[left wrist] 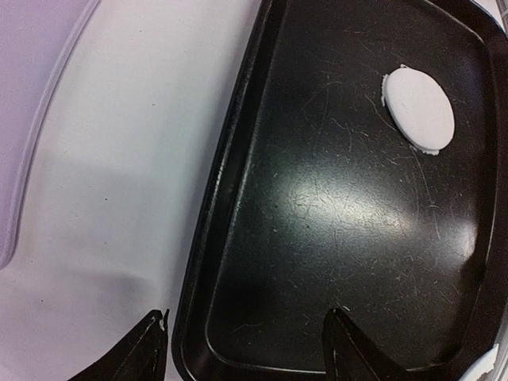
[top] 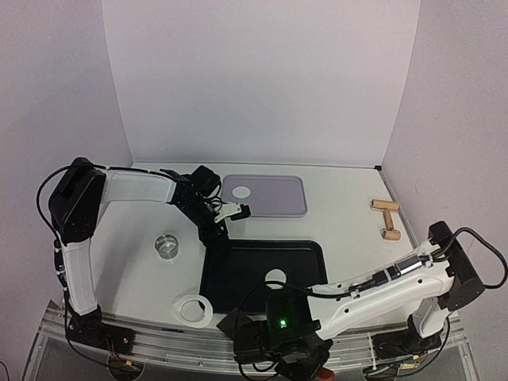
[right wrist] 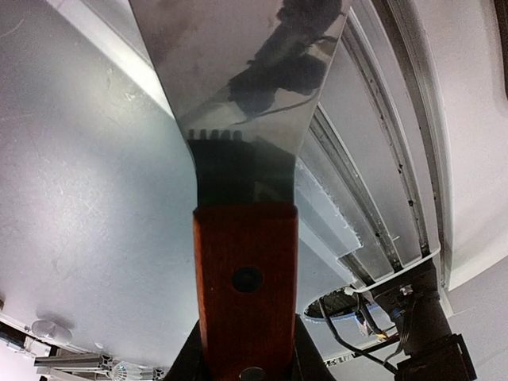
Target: Roll out the dumpling wrappers from the dough
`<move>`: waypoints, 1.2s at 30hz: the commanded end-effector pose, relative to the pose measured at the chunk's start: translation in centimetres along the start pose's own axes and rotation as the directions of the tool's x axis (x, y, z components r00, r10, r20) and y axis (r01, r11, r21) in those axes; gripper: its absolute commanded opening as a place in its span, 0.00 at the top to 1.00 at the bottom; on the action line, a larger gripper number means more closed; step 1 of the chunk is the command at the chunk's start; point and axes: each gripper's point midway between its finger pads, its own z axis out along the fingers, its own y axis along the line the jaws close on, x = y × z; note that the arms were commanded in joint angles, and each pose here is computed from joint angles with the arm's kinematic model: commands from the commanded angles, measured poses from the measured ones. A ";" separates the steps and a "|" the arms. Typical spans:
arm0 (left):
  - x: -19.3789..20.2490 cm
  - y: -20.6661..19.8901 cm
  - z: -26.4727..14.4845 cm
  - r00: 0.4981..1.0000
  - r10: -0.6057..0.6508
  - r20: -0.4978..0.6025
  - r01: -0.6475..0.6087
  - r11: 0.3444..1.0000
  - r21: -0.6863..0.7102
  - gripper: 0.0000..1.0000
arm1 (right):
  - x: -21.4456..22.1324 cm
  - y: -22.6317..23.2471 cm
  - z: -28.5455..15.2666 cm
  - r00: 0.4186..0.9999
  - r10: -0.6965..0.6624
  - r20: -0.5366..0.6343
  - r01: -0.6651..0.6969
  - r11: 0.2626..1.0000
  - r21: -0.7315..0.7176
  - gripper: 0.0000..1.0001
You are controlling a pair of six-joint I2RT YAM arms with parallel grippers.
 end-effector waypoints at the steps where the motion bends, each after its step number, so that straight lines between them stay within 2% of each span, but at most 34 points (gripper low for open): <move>1: -1.9 1.4 0.2 0.999 0.046 0.017 -0.045 0.997 -0.056 0.34 | 7.3 -6.0 -2.8 0.945 0.081 -0.318 0.017 0.956 0.292 1.00; 7: -1.5 1.3 1.1 0.997 0.074 -0.011 -0.074 0.995 -0.060 0.34 | 5.6 -4.2 -2.4 0.942 0.092 -0.322 0.004 0.959 0.285 1.00; 15: -0.3 0.6 1.7 0.995 0.097 -0.030 -0.098 0.994 -0.039 0.35 | 6.4 -3.5 -2.9 0.942 0.164 -0.293 -0.078 0.955 0.285 1.00; 19: -1.3 0.7 0.9 0.996 0.087 -0.003 -0.087 0.995 -0.056 0.35 | 8.4 -4.8 -2.6 0.916 0.281 -0.285 -0.178 0.924 0.339 1.00; 22: -2.2 0.7 -0.2 0.998 0.063 0.021 -0.062 0.996 -0.061 0.35 | 9.3 -5.8 -2.3 0.894 0.374 -0.245 -0.261 0.882 0.393 1.00; 30: -4.6 -0.5 -4.3 0.996 0.019 0.089 -0.015 0.998 -0.055 0.34 | 7.1 -3.8 -1.3 0.920 0.326 -0.219 -0.207 0.876 0.436 1.00; 36: -2.9 -3.9 -8.6 0.998 0.003 0.055 -0.005 0.999 0.041 0.35 | 6.2 -3.6 -1.2 0.923 0.350 -0.160 -0.242 0.852 0.465 1.00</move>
